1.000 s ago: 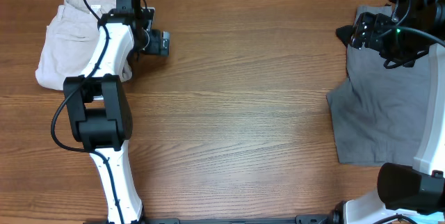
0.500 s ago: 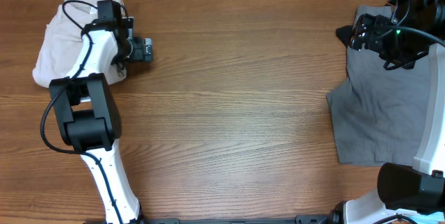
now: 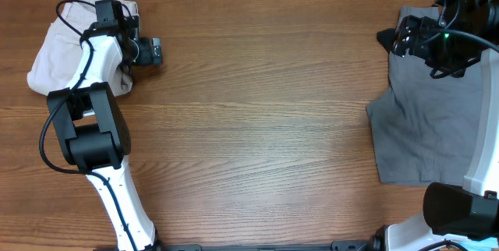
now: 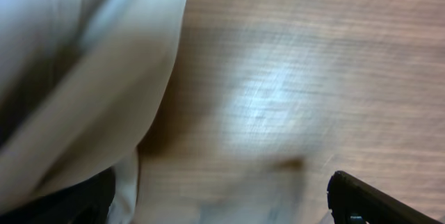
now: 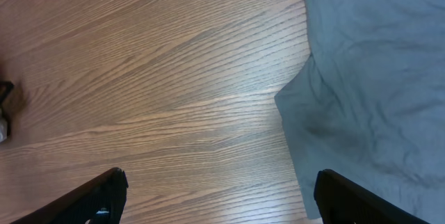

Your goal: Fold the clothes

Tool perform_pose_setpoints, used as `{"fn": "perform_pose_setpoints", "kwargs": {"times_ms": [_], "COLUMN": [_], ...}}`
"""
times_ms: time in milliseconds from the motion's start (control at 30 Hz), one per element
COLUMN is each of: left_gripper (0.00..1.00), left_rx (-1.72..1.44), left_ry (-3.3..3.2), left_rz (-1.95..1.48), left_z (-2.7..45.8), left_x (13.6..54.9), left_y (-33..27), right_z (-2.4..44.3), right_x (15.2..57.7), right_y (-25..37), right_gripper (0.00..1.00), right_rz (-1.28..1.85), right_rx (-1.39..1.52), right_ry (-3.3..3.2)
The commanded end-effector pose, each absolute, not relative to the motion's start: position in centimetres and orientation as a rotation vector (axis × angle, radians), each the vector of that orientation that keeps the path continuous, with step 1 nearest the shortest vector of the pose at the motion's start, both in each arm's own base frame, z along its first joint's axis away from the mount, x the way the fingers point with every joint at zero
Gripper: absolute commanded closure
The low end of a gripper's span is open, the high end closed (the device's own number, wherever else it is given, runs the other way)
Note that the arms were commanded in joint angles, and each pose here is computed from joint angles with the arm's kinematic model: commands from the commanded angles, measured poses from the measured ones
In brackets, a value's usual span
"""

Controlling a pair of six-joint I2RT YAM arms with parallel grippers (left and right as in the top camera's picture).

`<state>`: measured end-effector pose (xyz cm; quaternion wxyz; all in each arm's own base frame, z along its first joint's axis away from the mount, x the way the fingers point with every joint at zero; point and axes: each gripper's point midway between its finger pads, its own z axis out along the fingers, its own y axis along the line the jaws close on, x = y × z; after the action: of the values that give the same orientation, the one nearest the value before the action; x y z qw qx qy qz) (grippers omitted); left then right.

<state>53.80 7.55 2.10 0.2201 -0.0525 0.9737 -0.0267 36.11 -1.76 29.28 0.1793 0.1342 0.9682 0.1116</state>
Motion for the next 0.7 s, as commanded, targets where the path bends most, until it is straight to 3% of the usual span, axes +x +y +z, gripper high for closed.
{"fn": "perform_pose_setpoints", "kwargs": {"times_ms": [0, 167, 667], "left_gripper": [0.00, 0.00, 0.00], "left_rx": [-0.014, 0.023, -0.053], "left_ry": [2.597, 2.531, 2.546], "left_rz": [-0.114, -0.145, -0.100], "left_z": [3.7, 3.4, 2.2], "left_x": [55.7, 57.4, 56.9], "left_y": [6.0, 5.5, 9.1], "right_z": [30.4, 30.4, 30.5], "right_x": [36.1, 36.1, 36.2], "right_y": [-1.4, -1.4, -1.3], "right_gripper": [0.09, 0.10, 0.10], "right_rz": [0.322, 0.322, 0.333], "right_rx": [0.346, 0.346, 0.347], "right_ry": [2.703, 2.703, 2.698]}}
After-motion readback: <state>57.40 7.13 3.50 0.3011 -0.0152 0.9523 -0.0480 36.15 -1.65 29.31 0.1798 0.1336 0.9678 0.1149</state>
